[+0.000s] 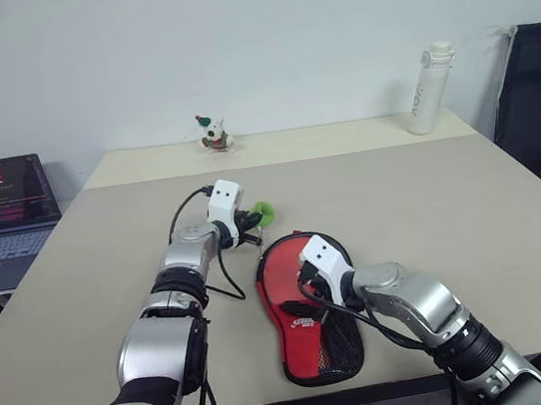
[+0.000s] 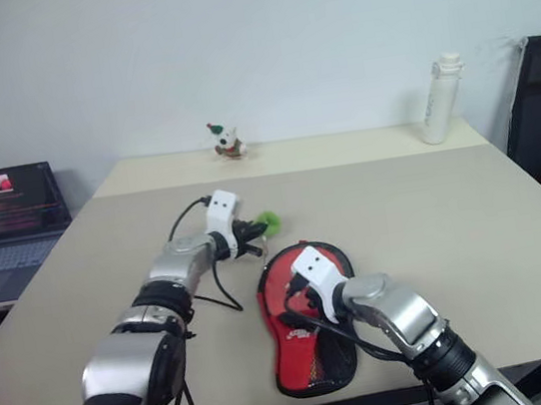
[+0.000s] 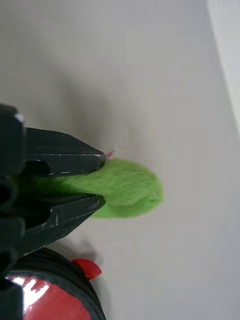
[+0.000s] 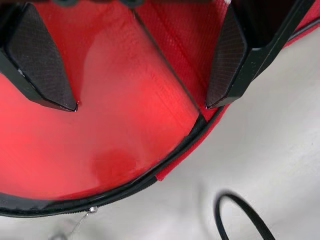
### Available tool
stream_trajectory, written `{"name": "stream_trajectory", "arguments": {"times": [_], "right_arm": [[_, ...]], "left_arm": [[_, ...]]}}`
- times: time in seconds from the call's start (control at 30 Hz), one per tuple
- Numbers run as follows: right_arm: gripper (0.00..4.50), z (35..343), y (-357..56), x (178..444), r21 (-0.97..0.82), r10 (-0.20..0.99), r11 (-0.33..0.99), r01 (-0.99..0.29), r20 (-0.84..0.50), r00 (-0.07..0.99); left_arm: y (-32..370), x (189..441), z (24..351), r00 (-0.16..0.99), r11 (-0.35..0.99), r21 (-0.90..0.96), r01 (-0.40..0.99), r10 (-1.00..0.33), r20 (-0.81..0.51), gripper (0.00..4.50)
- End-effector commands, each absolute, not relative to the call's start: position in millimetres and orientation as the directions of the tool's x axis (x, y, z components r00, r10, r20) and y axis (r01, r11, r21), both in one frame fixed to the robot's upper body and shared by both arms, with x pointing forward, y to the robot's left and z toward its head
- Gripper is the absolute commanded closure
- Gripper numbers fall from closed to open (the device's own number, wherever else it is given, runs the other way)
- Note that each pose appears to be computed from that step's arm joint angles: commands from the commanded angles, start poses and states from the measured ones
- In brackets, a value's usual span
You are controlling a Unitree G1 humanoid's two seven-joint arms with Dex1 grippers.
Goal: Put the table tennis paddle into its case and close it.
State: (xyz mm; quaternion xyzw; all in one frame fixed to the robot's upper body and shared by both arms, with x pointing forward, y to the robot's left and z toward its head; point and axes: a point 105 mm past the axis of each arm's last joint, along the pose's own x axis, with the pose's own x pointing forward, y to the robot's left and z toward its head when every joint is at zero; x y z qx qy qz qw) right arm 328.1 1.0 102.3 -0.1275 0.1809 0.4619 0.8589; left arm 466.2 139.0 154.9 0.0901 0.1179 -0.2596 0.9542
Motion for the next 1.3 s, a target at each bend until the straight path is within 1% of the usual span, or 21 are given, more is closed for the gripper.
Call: {"name": "stream_trajectory", "arguments": {"times": [0.03,0.1,0.2,0.43,0.63,0.77,0.87,0.97,1.1,1.3], "right_arm": [[0.00,72,-5,317,0.008,0.717,0.547,-0.837,-0.521,0.463],[0.00,69,-2,313,0.015,0.719,0.542,-0.840,-0.526,0.454],[0.00,67,0,308,0.026,0.722,0.538,-0.842,-0.530,0.445],[0.00,57,2,290,0.048,0.720,0.524,-0.850,-0.559,0.412],[0.00,49,0,282,0.074,0.709,0.539,-0.839,-0.577,0.405],[0.00,47,0,279,0.082,0.706,0.548,-0.833,-0.580,0.407],[0.00,47,-2,278,0.082,0.702,0.554,-0.829,-0.582,0.412],[0.00,46,-3,279,0.080,0.698,0.560,-0.825,-0.582,0.417],[0.00,47,-3,280,0.078,0.696,0.564,-0.822,-0.580,0.423],[0.00,48,-3,283,0.071,0.696,0.569,-0.819,-0.573,0.433]], "left_arm": [[127,474,171,0.867,0.852,0.194,0.487,-0.445,-0.223,4.48],[121,475,165,0.873,0.845,0.241,0.478,-0.427,-0.234,4.48],[106,475,164,0.873,0.826,0.287,0.485,-0.438,-0.213,4.48],[67,475,179,0.863,0.764,0.407,0.500,-0.480,-0.159,4.48],[33,468,183,0.824,0.654,0.536,0.533,-0.546,-0.153,4.48],[8,461,190,0.789,0.591,0.598,0.541,-0.603,-0.119,4.48],[-10,456,196,0.761,0.581,0.589,0.562,-0.643,-0.092,4.48],[-26,449,197,0.729,0.543,0.607,0.581,-0.678,-0.092,4.48],[-35,444,194,0.702,0.524,0.594,0.610,-0.705,-0.099,4.48],[-47,433,190,0.607,0.482,0.506,0.715,-0.787,-0.109,4.48]]}}
